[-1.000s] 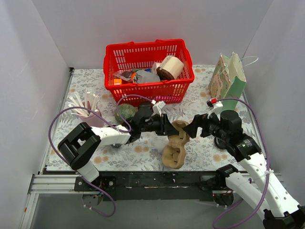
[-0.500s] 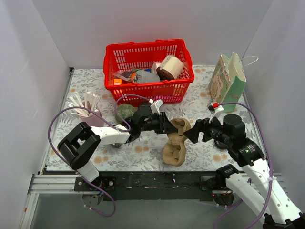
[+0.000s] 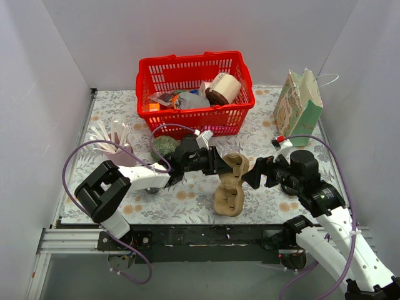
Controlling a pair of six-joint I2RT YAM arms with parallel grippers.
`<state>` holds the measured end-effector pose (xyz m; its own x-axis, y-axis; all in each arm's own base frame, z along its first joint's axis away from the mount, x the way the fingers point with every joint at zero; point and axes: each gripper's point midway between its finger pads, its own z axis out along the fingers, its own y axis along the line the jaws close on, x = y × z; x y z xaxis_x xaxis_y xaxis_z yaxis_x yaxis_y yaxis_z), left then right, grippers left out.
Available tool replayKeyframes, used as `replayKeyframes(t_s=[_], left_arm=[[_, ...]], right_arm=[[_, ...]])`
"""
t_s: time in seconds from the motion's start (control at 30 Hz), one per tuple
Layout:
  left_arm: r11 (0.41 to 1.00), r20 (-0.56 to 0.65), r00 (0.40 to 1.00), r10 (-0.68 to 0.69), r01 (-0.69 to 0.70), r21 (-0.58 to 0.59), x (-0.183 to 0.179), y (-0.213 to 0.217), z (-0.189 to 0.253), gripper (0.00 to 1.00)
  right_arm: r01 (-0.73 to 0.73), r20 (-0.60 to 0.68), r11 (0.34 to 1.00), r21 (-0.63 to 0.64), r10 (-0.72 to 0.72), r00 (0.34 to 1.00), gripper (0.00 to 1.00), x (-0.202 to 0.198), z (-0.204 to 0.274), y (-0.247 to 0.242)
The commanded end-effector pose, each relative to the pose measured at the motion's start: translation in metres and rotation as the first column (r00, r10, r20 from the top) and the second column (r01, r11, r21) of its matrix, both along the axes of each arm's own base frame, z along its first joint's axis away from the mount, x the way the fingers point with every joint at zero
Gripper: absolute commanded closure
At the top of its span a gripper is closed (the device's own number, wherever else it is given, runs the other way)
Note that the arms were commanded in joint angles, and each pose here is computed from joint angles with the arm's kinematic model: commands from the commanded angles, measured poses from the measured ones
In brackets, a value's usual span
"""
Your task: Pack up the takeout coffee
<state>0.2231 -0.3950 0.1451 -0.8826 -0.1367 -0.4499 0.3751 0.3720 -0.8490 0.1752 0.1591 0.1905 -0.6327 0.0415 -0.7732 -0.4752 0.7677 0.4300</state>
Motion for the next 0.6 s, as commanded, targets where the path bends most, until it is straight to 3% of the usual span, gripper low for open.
replayKeyframes(t_s=[0.0,0.57], left_arm=[[0.995,0.075,0.997,0.009,-0.002,-0.098,0.0019,-0.0008,0.0503,1.0],[0.994,0.077,0.997,0.003,0.005,-0.108,0.0013,-0.0019,0.0539,1.0]], right_arm=[[0.017,0.018,1.0,-0.021,-0.017,1.0,0.04,0.0052,0.0028,-0.0032],[0.018,0.023,1.0,0.011,-0.018,1.0,0.05,0.0132,0.0007,0.0039]])
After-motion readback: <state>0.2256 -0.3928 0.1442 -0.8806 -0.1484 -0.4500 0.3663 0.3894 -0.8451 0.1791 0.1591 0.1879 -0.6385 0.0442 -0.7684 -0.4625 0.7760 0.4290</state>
